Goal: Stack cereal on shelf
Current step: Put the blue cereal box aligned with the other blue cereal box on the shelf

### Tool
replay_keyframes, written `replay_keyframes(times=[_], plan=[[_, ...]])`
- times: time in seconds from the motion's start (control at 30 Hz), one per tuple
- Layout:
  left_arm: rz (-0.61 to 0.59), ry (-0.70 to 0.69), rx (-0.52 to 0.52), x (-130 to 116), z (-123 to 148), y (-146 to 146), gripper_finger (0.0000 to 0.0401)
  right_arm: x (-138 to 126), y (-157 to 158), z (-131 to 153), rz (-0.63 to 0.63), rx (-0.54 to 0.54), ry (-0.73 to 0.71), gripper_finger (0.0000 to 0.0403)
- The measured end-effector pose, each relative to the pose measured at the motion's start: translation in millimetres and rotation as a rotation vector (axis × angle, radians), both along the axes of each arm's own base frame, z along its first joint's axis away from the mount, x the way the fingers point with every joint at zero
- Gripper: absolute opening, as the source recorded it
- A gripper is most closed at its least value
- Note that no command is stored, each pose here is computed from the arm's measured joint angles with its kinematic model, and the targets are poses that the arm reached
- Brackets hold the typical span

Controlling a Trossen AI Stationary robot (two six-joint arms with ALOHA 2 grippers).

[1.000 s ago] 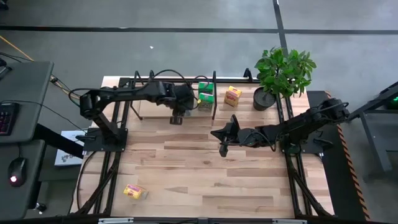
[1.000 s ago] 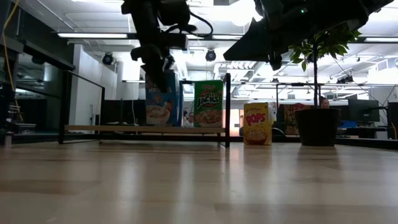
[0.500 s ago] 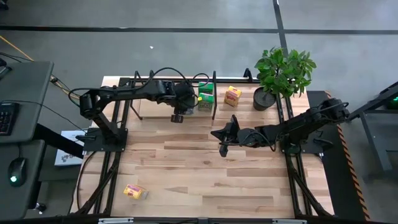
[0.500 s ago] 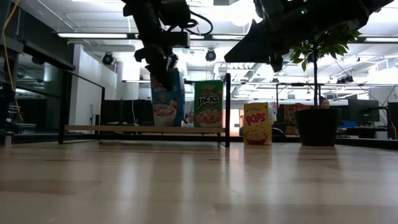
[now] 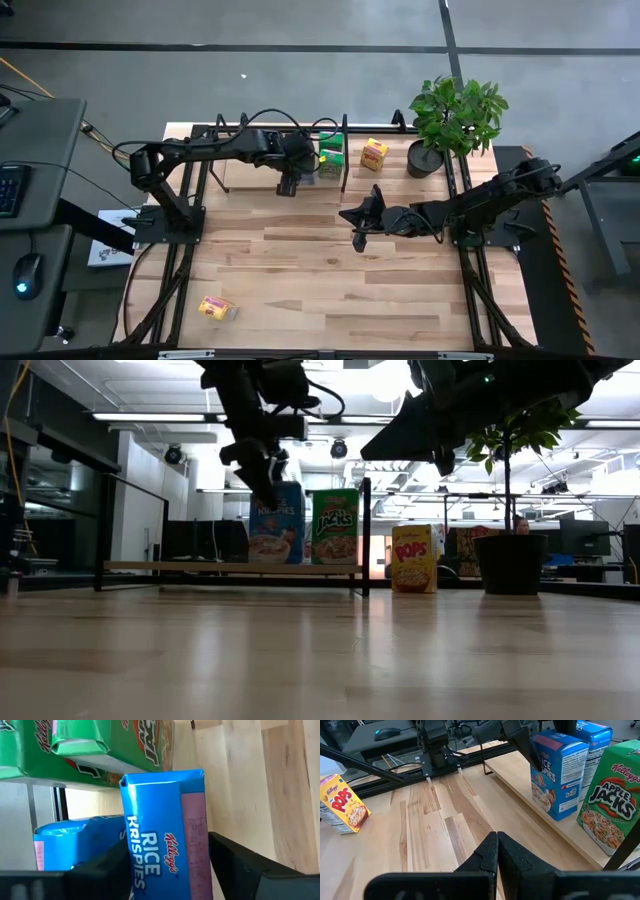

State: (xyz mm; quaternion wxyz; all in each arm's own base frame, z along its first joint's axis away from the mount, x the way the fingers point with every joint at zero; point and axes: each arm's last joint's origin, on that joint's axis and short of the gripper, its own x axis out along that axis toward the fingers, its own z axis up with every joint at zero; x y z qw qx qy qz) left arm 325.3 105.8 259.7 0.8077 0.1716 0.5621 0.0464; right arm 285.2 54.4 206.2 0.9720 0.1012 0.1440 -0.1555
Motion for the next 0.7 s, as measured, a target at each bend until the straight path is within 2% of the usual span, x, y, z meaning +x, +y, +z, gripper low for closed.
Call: replay_keyframes(times=[0.2,0.4,0.57,0.7], plan=[[0.026,0.017,0.057,-1.9,2.1,1.2,0.0245,0.0,0.1,0.0,0.000,0.000,0.000,0.0000],[0.022,0.025,0.091,-3.1,4.1,1.7,0.0242,0.0,0.0,0.0,-0.002,-0.001,0.000,0.0000],[0.008,0.025,0.092,-3.1,4.4,1.6,0.0229,0.0,-0.2,0.0,-0.009,-0.003,-0.001,0.0000],[0.007,0.026,0.091,-3.2,4.4,1.5,0.0202,0.0,-0.2,-0.1,-0.009,-0.003,-0.001,0.0000]])
